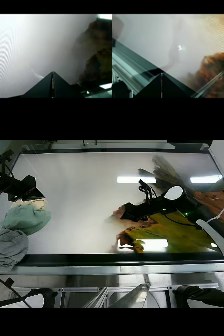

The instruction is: Fold the shirts.

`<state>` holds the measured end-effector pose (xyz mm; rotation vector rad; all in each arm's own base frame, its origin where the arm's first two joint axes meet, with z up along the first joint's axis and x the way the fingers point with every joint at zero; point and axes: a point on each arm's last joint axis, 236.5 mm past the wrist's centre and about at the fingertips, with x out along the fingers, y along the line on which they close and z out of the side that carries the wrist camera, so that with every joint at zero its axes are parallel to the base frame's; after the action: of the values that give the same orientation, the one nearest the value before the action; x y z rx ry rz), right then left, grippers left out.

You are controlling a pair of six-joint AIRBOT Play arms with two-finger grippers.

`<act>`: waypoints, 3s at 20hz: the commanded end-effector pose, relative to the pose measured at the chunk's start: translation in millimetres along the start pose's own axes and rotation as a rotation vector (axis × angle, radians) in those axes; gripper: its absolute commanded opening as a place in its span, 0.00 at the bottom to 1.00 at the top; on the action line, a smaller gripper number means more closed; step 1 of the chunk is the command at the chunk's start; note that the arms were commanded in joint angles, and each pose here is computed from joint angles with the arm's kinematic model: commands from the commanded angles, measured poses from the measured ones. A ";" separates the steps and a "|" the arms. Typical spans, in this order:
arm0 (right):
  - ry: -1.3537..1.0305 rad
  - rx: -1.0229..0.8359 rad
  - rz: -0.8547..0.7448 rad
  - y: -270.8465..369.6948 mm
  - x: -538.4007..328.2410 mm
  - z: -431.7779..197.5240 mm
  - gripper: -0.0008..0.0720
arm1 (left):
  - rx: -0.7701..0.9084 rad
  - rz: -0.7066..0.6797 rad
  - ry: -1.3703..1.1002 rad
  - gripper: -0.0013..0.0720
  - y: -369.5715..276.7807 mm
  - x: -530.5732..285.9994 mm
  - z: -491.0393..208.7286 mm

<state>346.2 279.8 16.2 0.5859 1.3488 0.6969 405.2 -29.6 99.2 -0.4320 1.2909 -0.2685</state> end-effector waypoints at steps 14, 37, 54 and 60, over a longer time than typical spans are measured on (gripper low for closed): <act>0.000 0.000 0.000 0.0 0.0 -0.1 0.03 | 0.001 0.000 -0.001 0.03 -0.2 -0.4 0.3; -0.005 -0.127 -0.406 -50.8 -85.9 -56.8 0.05 | 0.054 0.342 -0.110 0.42 73.8 -58.9 -28.0; -0.153 -0.073 -0.419 -82.8 -58.1 -16.5 0.84 | -0.055 0.421 -0.247 0.98 265.9 66.8 135.6; -0.163 -0.063 -0.417 -82.4 -58.1 -14.7 0.84 | -0.101 0.391 -0.148 0.98 299.0 108.5 129.8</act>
<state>334.4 181.3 -7.9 0.2834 1.2460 0.3467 549.3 212.6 -71.7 -0.2450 1.1396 0.1737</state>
